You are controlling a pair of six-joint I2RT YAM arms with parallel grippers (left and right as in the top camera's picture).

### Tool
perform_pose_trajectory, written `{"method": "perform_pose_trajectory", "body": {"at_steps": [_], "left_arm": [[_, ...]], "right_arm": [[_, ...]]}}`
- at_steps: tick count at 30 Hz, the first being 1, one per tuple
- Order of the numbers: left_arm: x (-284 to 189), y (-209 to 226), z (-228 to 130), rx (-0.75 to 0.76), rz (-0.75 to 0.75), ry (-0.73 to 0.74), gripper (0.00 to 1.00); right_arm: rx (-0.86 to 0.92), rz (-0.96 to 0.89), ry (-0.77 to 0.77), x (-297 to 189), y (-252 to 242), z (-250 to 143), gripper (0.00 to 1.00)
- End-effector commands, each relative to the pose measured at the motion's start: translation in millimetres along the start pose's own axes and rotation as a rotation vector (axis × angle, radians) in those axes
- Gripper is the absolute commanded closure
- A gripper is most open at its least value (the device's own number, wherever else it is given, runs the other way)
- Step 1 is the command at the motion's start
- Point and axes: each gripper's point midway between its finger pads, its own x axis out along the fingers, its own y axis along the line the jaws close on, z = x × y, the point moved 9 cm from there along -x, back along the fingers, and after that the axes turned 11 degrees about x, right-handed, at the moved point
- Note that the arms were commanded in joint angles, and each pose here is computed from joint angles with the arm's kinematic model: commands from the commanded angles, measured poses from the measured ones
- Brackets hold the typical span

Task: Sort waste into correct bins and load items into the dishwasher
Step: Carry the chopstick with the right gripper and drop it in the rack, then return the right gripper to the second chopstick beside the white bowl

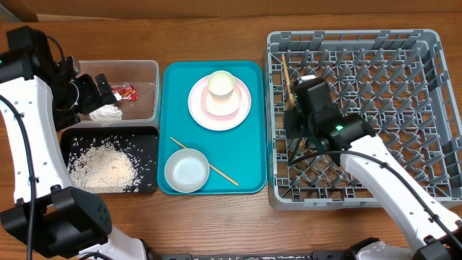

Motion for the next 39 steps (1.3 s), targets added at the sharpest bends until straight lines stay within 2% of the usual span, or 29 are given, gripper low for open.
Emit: {"method": "perform_pose_trajectory", "body": {"at_steps": [1,14,22,24,25,31,34,39], "left_arm": [[-6.3,1.0,1.5,-0.003,0.012,-0.024,0.00],[-6.5,0.9,1.4,-0.003,0.011,-0.024,0.00],[-6.5,0.9,1.4,-0.003,0.012,-0.024,0.00],[-6.5,0.9,1.4,-0.003,0.012,-0.024,0.00],[-6.5,0.9,1.4,-0.003,0.012,-0.024,0.00],[-6.3,1.0,1.5,-0.003,0.012,-0.024,0.00],[-6.3,1.0,1.5,-0.003,0.012,-0.024,0.00],[-6.3,1.0,1.5,-0.003,0.012,-0.024,0.00]], "right_arm": [[0.036,-0.014,-0.036,-9.7,-7.7,11.8,0.96],[0.033,-0.077,0.083,16.3,-15.6,-1.2,0.96],[0.034,-0.091,0.096,21.8,-17.2,-2.4,0.96],[0.034,-0.092,0.096,21.7,-17.2,-2.5,0.79],[0.033,-0.091,0.096,21.7,-17.1,-2.5,0.77],[0.033,-0.091,0.097,21.7,-17.1,-2.6,0.77],[0.033,-0.085,0.094,19.4,-16.0,-1.6,0.84],[0.007,0.080,0.100,-14.1,10.5,7.1,0.84]]}}
